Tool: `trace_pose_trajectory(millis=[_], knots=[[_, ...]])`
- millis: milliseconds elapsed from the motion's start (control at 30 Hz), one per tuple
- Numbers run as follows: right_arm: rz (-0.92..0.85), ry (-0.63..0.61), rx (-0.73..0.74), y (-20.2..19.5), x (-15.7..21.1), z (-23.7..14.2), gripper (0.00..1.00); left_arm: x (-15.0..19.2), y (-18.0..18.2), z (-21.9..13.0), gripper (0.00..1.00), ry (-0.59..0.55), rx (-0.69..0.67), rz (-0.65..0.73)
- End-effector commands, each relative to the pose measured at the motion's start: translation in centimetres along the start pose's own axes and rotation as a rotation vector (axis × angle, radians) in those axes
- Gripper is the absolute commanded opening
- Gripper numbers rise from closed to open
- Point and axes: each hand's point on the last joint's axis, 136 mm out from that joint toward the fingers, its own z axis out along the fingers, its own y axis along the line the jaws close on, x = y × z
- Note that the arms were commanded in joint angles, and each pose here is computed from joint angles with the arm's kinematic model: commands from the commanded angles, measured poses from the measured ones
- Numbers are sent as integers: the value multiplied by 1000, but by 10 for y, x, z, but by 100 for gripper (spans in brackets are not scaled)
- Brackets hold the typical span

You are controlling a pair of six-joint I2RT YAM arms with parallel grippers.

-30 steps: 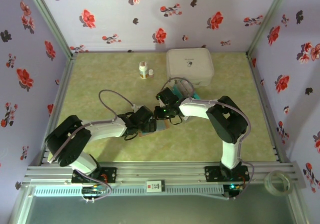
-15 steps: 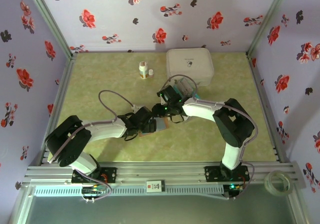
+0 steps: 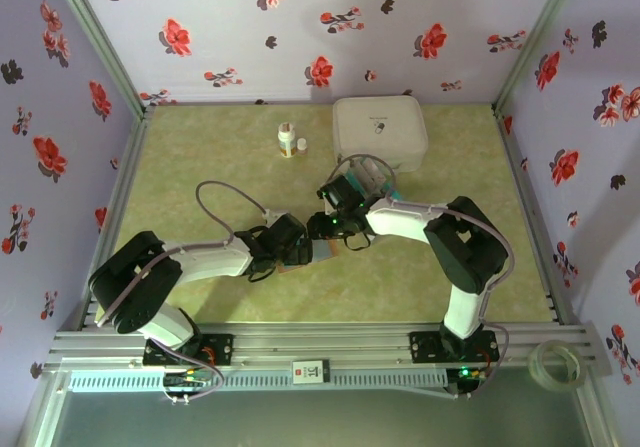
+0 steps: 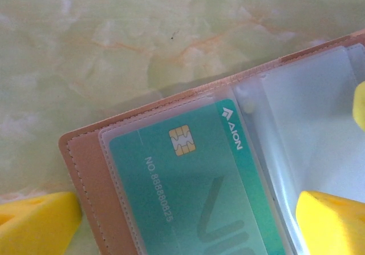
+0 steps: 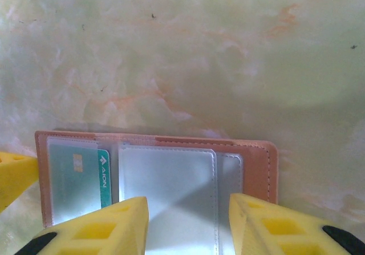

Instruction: Put the credit cards into the card holder

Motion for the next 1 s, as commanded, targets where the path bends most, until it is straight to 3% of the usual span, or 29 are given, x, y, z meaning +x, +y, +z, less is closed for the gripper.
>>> trace_pose_trajectory(millis=[0, 633, 967], knots=[[30, 19, 1, -6, 7, 7, 41, 33, 25, 15, 100, 95, -70, 4], [57, 29, -104, 15, 6, 7, 34, 32, 24, 15, 100, 94, -69, 8], [-20, -7, 36, -7, -8, -8, 17, 24, 20, 5, 100, 74, -49, 9]])
